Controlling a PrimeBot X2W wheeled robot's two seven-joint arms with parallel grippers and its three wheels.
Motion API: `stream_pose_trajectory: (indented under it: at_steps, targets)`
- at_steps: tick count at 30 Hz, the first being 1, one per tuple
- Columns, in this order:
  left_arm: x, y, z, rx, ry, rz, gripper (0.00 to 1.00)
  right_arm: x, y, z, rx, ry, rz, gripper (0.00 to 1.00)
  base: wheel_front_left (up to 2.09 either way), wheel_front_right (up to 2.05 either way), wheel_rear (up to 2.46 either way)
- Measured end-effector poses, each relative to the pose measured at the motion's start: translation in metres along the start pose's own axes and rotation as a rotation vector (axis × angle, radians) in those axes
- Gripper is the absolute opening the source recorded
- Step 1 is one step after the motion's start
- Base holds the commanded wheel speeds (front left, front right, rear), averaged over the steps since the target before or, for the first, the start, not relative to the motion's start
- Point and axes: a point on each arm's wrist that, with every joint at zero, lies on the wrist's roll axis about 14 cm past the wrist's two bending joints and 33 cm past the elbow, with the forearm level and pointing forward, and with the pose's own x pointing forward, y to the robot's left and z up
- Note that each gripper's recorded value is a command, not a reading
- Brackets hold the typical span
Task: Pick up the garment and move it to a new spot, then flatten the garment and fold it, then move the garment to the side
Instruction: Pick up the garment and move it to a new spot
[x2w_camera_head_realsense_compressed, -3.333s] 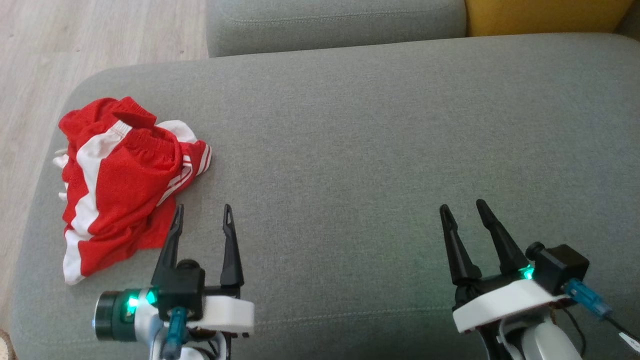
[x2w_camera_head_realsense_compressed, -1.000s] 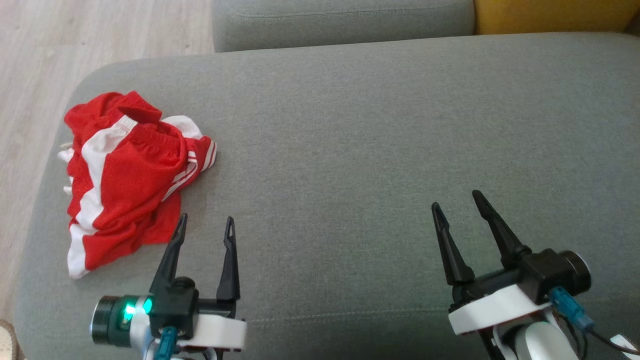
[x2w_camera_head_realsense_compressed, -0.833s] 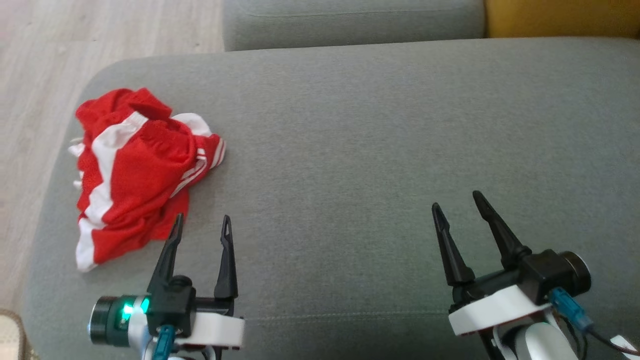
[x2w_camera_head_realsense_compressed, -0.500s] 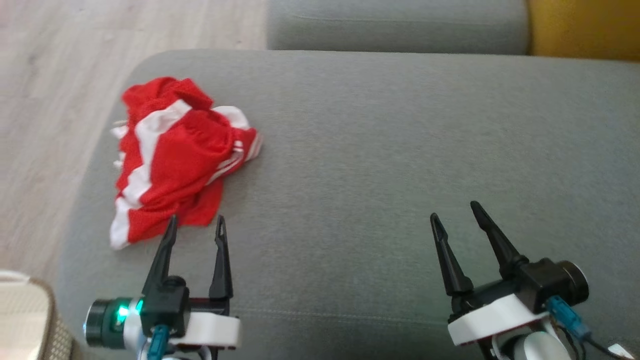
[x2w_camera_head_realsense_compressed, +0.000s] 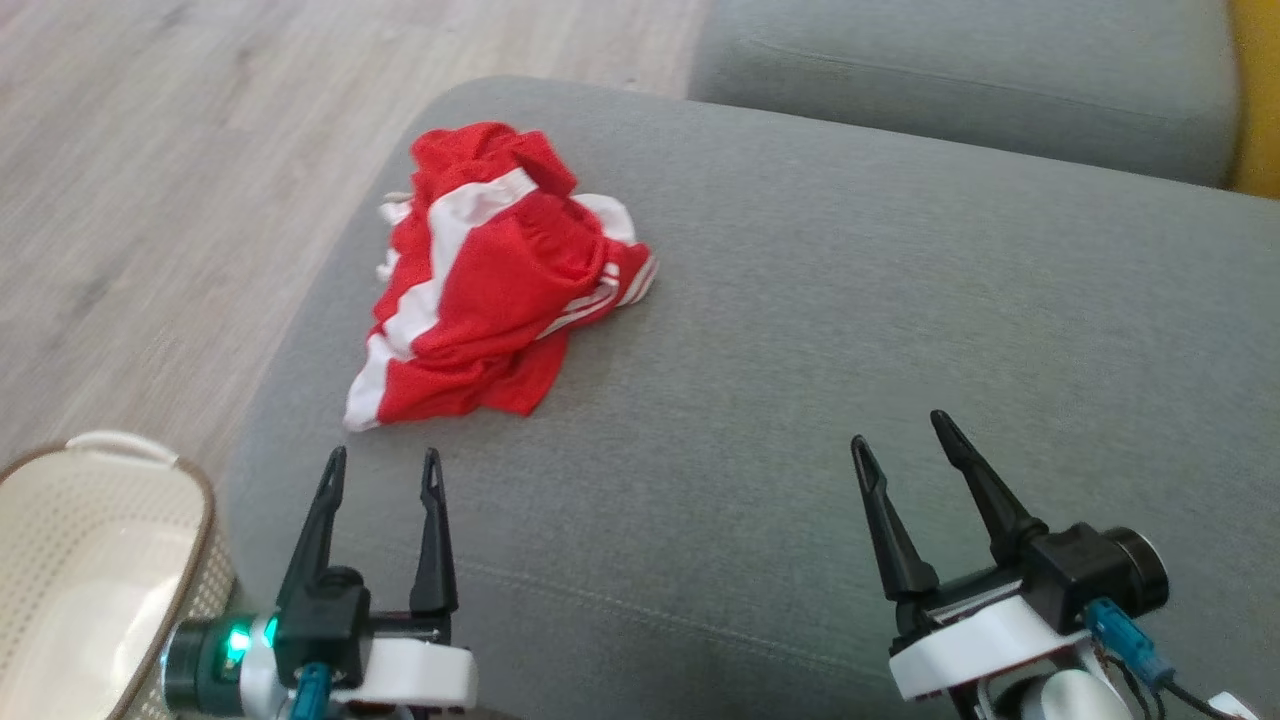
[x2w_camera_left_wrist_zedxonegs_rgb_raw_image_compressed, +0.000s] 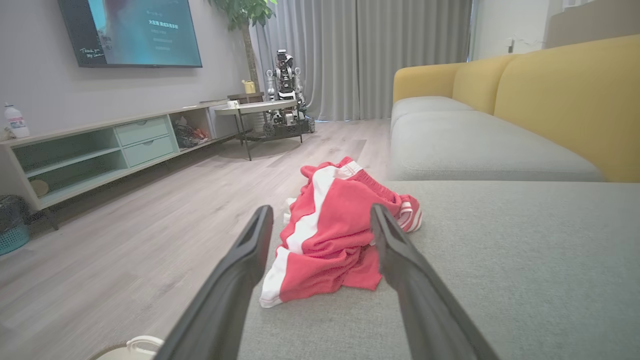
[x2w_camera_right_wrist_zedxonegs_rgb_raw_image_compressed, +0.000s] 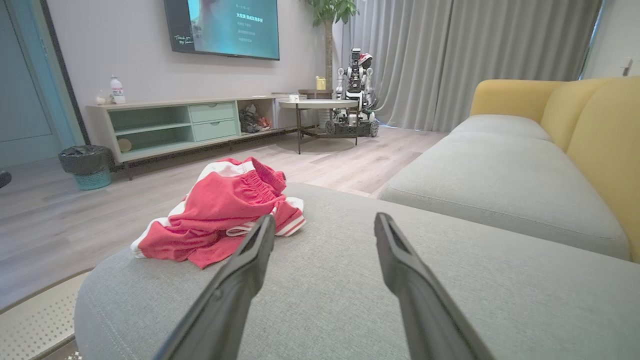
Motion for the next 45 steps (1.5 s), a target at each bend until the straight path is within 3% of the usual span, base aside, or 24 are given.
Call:
stream_pose_trajectory:
  at_steps: [7, 15, 22, 27, 37, 45]
  targets:
    - [-0.005, 0.016, -0.003, 0.015, 0.015, 0.056, 1.00, 0.009, 0.013, -0.007, 0.016, 0.013, 0.048, 1.00, 0.00, 0.00, 0.00]
    - [0.006, 0.012, -0.002, 0.013, 0.014, 0.035, 1.00, 0.009, 0.007, -0.019, 0.023, 0.043, 0.036, 1.00, 0.00, 0.00, 0.00]
    - [0.089, 0.006, 0.041, 0.022, -0.154, -0.062, 1.00, 0.018, -0.005, -0.037, 0.015, 0.077, 0.022, 1.00, 0.00, 0.00, 0.00]
    - [0.149, -0.014, 0.032, 0.096, -0.142, -0.195, 1.00, 0.026, -0.020, -0.041, 0.002, 0.074, -0.007, 1.00, 0.00, 0.00, 0.00]
    - [0.248, -0.051, -0.036, 0.110, 0.214, -0.310, 1.00, 0.017, -0.065, -0.063, -0.030, 0.126, -0.101, 1.00, 0.00, 0.00, 0.00]
    - [0.246, -0.041, -0.142, 0.313, 0.654, -0.307, 1.00, 0.011, -0.090, -0.079, -0.027, 0.163, -0.165, 1.00, 0.00, 0.00, 0.00]
